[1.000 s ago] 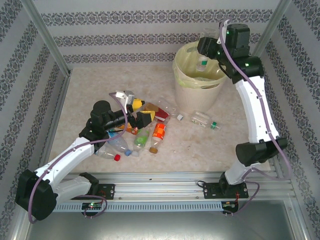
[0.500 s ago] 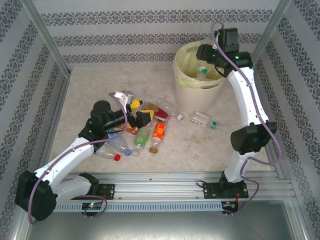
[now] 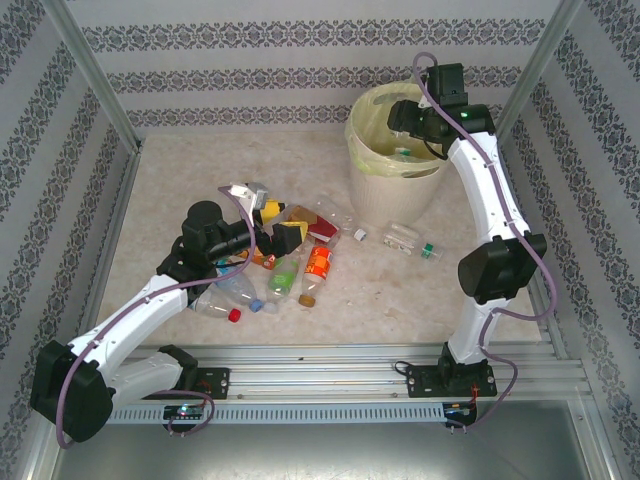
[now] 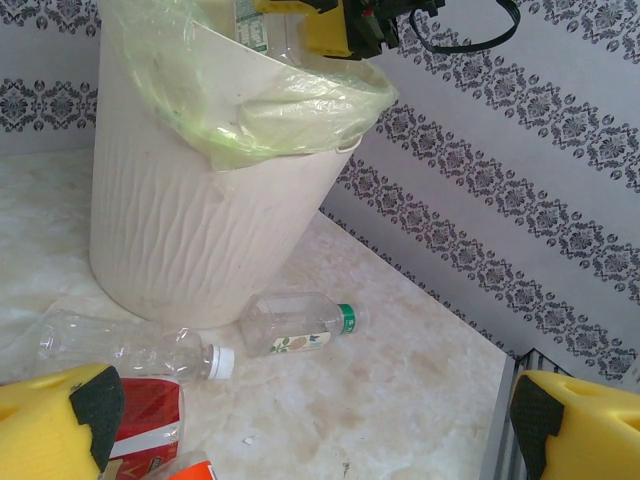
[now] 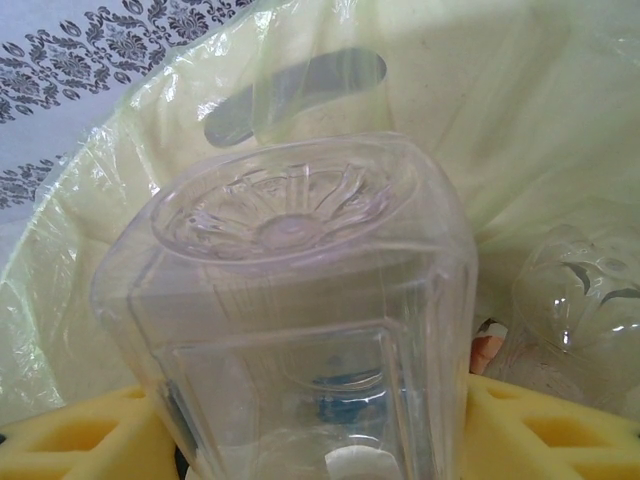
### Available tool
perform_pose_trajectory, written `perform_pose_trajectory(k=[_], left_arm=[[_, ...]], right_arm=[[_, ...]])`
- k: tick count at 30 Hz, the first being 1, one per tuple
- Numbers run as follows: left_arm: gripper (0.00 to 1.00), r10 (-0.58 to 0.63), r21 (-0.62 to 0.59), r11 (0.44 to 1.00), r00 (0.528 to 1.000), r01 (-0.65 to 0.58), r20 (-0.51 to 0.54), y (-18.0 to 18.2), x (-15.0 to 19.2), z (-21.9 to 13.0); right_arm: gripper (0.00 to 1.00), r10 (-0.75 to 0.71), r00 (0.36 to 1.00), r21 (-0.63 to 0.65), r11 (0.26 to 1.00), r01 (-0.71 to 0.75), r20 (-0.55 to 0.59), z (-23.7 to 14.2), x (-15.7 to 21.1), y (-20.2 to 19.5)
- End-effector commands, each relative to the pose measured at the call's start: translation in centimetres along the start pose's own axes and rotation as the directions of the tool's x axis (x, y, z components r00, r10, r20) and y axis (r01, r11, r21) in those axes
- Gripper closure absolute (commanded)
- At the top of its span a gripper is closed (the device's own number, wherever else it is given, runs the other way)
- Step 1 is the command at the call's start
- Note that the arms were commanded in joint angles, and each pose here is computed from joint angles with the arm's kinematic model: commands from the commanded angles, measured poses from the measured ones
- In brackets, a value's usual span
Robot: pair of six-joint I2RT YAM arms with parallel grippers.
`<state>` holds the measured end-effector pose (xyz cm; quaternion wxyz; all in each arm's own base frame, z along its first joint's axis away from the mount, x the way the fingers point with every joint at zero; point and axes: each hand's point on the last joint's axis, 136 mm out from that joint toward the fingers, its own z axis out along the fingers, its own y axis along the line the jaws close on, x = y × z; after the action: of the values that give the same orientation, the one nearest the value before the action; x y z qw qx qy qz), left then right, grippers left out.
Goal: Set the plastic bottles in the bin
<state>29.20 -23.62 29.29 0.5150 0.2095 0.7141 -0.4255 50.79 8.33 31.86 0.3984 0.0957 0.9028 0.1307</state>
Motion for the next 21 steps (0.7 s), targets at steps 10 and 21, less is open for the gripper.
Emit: perform_pose_trajectory(k=[10,21], left_arm=[[0.0,0.04,0.0,0.999,0.999,-0.04,0.03,-0.3,-1.6,-0.2],[0.0,0.043,0.005,0.999,0.999,-0.044,0.03,-0.4,-1.6,-0.2]], right_arm=[[0.26,0.015,1.0,-0.016,1.0,-0.014,0.007,-0.7,-0.3,0.2],[0.19,-0.031,0.998,-0.048,0.998,0.034,0.053,-3.9,-1.2,1.2]])
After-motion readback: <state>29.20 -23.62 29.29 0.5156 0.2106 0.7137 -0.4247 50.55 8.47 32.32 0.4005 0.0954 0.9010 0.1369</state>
